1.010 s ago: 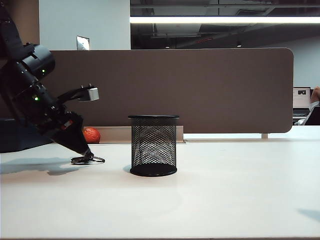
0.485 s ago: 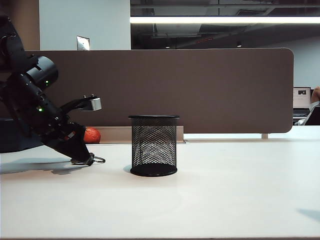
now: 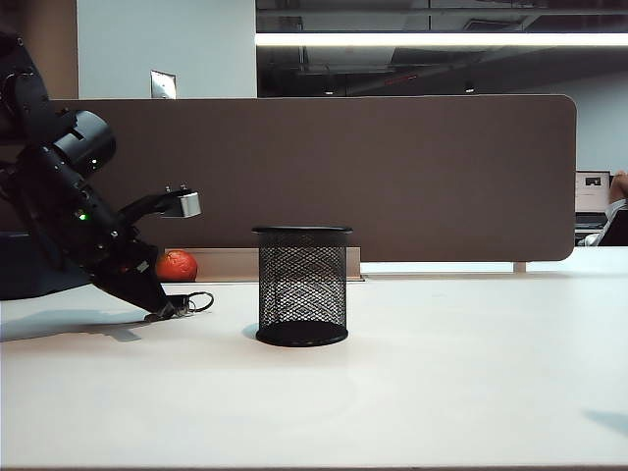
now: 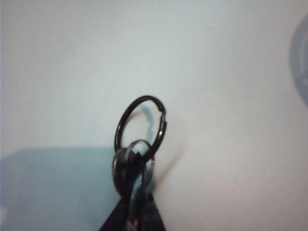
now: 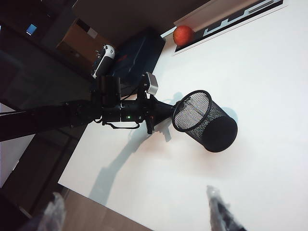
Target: Pick up a bunch of keys from the table, then put them into the black basket.
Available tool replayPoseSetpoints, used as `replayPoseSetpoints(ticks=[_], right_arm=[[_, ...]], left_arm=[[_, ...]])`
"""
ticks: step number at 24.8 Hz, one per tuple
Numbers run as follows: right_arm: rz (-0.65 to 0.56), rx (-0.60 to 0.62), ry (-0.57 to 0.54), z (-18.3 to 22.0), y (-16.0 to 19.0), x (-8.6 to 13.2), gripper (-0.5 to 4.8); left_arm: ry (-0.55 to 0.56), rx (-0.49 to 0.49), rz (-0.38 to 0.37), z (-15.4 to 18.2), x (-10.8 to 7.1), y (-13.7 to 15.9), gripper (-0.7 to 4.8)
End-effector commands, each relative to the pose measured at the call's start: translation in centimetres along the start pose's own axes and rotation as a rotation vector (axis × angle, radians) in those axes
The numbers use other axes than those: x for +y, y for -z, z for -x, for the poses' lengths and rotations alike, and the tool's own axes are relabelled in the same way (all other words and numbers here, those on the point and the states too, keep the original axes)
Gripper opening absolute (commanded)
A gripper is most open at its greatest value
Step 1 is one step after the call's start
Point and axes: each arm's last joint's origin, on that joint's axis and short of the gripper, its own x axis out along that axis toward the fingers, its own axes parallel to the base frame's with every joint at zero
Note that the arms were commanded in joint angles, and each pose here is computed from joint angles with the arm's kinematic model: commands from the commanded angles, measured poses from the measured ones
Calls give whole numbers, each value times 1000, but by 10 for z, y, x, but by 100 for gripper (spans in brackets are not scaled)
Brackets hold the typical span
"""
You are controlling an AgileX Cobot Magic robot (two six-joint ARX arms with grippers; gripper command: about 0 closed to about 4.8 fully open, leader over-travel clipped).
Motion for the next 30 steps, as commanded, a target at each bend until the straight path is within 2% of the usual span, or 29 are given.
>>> replayPoseSetpoints(ticks=[1, 6, 12, 19, 23, 30], right_arm=[[12, -14, -5, 1, -2, 2, 388], [12, -17, -1, 1, -2, 2, 387], [12, -16, 0, 1, -2, 2, 387], [12, -16, -1, 1, -2, 2, 387], [21, -16, -1, 1, -2, 2, 387], [21, -16, -2, 1, -2, 2, 387]], left_arm=[[8, 64, 18, -4, -2, 8, -6], [13, -10, -5, 9, -2, -3, -6], [-9, -174, -41, 49, -5, -32, -6], [66, -372, -61, 98, -19, -59, -6], [121, -400, -31, 102, -34, -71, -6], [211, -391, -100, 89, -68, -89, -6]])
